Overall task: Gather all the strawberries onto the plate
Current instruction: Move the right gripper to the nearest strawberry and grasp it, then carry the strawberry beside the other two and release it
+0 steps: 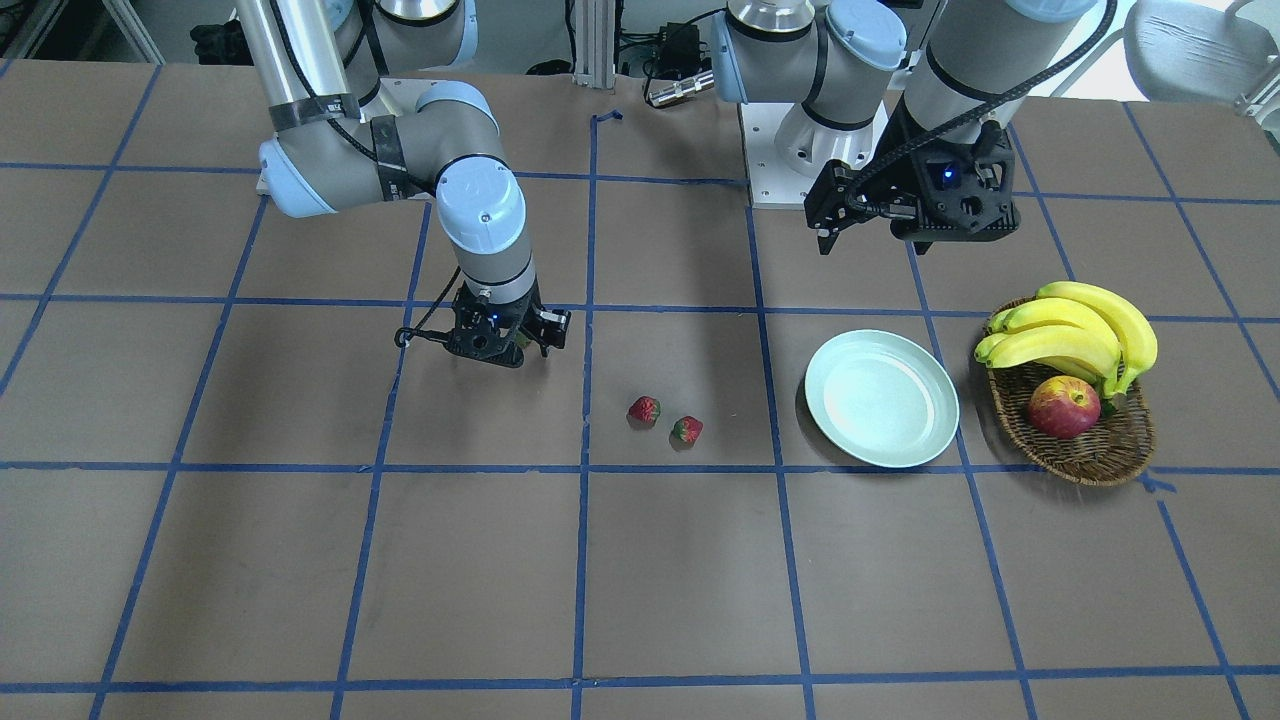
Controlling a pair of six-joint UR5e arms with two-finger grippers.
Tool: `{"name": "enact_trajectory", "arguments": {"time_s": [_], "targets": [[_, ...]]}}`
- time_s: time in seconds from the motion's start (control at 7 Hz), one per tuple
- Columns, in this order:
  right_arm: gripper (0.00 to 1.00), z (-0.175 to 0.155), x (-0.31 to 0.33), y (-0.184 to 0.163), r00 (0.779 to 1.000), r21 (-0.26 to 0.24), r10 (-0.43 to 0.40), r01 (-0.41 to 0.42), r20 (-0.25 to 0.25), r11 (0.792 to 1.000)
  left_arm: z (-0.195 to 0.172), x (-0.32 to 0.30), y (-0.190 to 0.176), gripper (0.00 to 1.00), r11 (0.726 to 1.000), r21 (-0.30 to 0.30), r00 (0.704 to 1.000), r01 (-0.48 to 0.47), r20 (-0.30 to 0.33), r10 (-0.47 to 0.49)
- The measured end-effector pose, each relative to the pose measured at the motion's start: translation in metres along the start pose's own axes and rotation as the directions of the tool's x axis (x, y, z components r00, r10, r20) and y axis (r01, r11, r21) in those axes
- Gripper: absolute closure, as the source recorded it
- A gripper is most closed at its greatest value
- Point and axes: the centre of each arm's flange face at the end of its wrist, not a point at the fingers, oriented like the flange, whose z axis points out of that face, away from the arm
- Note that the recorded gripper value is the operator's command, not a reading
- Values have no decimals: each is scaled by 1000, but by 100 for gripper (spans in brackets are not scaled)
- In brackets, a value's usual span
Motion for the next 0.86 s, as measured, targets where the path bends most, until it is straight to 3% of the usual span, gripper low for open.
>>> {"name": "enact_trajectory", "arguments": {"time_s": [0.14, 0.43, 0.57, 0.86], "targets": [[87, -1, 0, 0, 1000, -2, 1, -1, -1, 1000, 4, 0, -2, 0, 1000, 4, 1000, 1, 0, -1], [86, -7, -4, -2, 1000, 3, -6, 6, 15, 1000, 10, 0, -6, 0, 1000, 25, 1000, -1, 1, 1], [85, -16, -11, -8, 999, 6, -2, 2, 42, 1000, 11, 0, -6, 0, 1000, 29, 1000, -1, 1, 1], [84, -38, -39, -23, 989, -25, 50, -47, 140, 999, 10, 0, -5, 0, 999, 35, 1000, -1, 2, 1]]}}
